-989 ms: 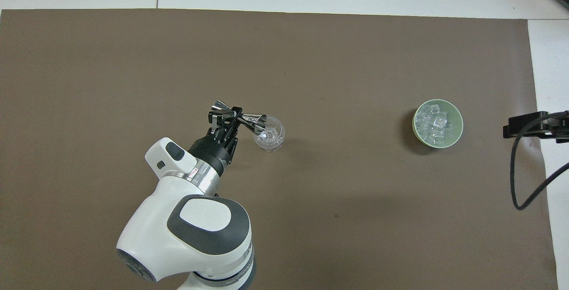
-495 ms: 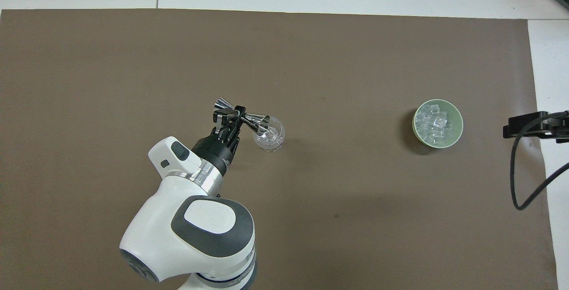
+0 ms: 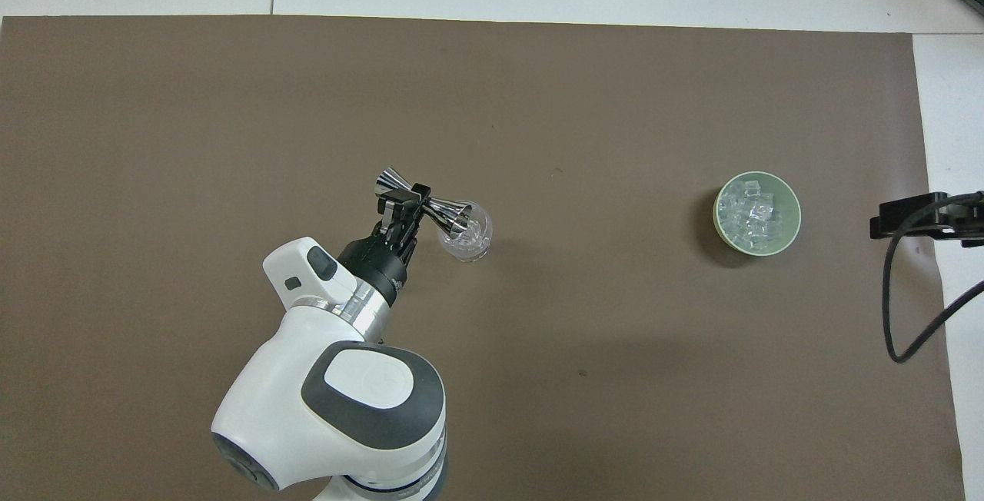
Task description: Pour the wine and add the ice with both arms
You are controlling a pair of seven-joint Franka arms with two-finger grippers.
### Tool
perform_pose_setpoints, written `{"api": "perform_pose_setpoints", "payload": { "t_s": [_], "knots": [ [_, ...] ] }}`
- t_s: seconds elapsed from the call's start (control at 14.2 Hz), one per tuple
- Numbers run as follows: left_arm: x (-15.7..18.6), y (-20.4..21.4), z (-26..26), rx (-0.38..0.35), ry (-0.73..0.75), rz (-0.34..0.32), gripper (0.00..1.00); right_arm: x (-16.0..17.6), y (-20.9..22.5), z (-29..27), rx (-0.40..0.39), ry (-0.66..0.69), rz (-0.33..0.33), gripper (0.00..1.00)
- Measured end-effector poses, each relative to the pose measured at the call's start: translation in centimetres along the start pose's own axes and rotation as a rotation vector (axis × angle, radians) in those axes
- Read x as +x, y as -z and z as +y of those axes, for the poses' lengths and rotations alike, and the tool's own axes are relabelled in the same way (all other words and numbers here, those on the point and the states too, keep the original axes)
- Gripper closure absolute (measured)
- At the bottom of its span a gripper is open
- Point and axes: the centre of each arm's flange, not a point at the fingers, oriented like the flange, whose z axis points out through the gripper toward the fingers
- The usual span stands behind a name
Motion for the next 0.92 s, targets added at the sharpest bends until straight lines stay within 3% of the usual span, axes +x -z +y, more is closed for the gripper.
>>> {"api": "perform_pose_setpoints", "payload": {
  "t_s": [0.92],
  "knots": [
    [0.5, -0.3, 1.3, -0.028, -0.104, 0.011, 0.78, 0.0, 0.0, 0.0, 0.000, 0.000, 0.000, 0.00]
  ]
}}
